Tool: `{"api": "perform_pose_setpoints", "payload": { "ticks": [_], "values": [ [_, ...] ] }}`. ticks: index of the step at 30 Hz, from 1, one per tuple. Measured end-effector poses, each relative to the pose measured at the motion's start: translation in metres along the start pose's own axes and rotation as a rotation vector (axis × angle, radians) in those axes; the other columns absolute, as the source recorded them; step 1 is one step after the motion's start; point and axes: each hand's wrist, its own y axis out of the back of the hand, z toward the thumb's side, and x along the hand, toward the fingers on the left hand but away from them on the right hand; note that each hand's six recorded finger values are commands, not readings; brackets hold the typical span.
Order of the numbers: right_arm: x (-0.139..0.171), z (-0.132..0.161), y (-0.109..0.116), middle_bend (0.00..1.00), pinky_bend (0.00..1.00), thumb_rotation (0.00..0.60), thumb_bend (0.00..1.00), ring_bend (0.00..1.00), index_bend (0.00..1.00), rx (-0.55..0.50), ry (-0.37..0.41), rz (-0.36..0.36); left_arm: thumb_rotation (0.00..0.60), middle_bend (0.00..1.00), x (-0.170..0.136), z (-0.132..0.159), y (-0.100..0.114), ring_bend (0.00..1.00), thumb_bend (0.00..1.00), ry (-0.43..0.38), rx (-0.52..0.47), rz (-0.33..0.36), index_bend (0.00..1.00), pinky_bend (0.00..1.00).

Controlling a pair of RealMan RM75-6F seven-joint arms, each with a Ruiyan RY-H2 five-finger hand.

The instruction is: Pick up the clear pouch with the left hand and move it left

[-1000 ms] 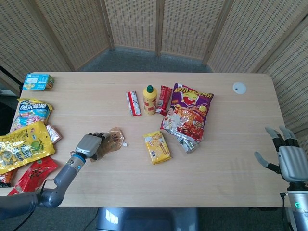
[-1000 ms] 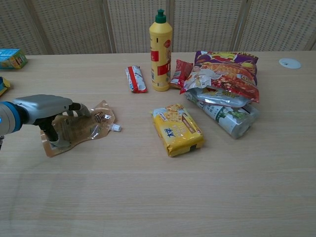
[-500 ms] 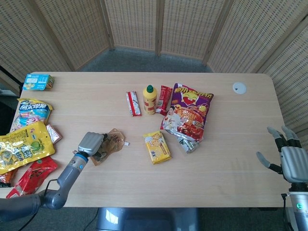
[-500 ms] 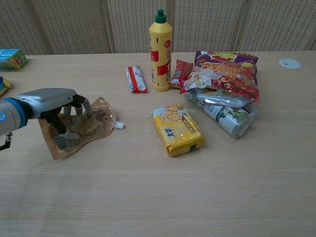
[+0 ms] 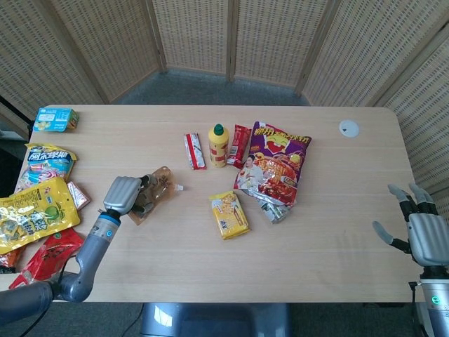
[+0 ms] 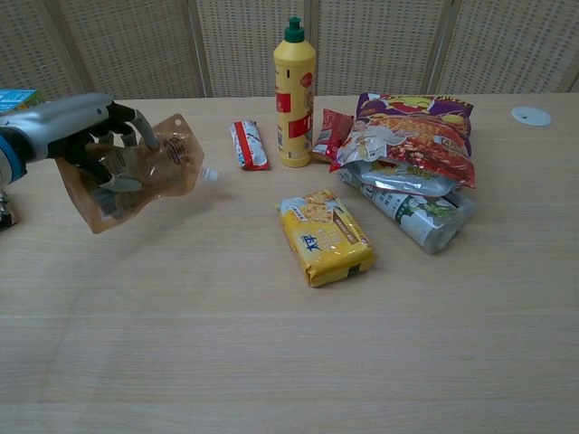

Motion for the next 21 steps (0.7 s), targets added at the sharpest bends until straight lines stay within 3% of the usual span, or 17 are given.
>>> {"api": "perform_pose_setpoints", "payload": {
  "ticks": [6, 16, 21],
  "values": [
    [-0.001, 0.003, -0.005, 0.23, 0.0, 0.041, 0.27, 0.0, 0.11, -0.022, 0.017, 0.0, 0.6, 0.69, -0.011, 0.008, 0.052, 0.78, 0.55, -0.04, -0.02, 0.083, 0.63, 0.85],
    [-0.002, 0.012, -0.016, 0.23, 0.0, 0.041, 0.27, 0.0, 0.1, -0.046, 0.053, 0.014, 0.6, 0.69, -0.044, 0.024, 0.178, 0.78, 0.55, -0.084, -0.002, 0.267, 0.62, 0.84],
    [-0.003, 0.013, -0.017, 0.23, 0.0, 0.04, 0.27, 0.0, 0.1, -0.05, 0.055, 0.012, 0.6, 0.69, -0.058, 0.027, 0.216, 0.78, 0.55, -0.078, -0.02, 0.321, 0.62, 0.84]
  ]
}}
